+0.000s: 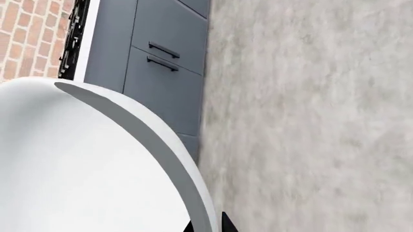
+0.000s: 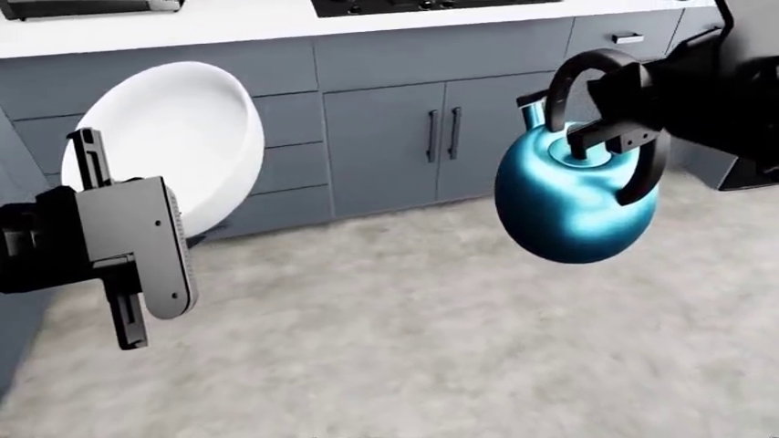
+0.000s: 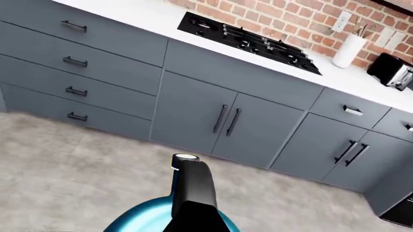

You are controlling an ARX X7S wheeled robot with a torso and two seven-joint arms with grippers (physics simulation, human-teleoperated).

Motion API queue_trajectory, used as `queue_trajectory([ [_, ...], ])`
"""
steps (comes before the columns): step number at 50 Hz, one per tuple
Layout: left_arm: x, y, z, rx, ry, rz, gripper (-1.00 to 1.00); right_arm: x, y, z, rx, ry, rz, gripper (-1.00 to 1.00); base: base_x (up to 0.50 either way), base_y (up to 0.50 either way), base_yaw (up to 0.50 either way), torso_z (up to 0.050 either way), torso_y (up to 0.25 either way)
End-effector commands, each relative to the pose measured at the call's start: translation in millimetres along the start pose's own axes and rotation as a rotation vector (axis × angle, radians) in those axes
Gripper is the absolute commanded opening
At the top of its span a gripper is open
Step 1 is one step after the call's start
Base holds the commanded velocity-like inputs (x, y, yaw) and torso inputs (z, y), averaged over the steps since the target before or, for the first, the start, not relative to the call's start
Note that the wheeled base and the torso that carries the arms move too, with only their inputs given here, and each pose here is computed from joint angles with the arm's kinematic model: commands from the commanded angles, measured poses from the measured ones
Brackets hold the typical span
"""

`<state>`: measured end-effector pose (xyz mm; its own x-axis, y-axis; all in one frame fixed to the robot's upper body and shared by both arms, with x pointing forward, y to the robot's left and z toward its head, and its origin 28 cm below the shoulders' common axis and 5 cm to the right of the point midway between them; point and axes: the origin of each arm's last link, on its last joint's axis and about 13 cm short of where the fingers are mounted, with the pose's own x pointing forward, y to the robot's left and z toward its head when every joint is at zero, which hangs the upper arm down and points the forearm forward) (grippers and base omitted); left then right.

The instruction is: Pick the kettle non electric and bowl and place them in the sink. Then turn on the water.

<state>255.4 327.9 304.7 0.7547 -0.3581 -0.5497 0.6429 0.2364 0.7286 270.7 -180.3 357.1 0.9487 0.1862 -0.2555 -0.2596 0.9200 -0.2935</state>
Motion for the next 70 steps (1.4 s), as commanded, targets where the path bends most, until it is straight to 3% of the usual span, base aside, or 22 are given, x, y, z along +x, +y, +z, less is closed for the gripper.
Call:
queue_trajectory([
  [1,-5,4.5,1,0.023,-0.004,0.057,-1.00,-3,-4.3,5,-0.013,-0.038,-0.051,-1.00,0.00,0.00,0.50,0.000,0.000],
  [27,-7,4.5,1,0.043,0.003,0.055,-1.00,-5,-6.9,0,-0.004,-0.047,-0.056,-1.00,0.00,0.00,0.50,0.001,0.002],
  [70,-7,-2.9,-5,-0.002,0.003,0.076,-1.00,-3,-9.0,6,0.000,-0.065,-0.062,-1.00,0.00,0.00,0.50,0.000,0.002],
])
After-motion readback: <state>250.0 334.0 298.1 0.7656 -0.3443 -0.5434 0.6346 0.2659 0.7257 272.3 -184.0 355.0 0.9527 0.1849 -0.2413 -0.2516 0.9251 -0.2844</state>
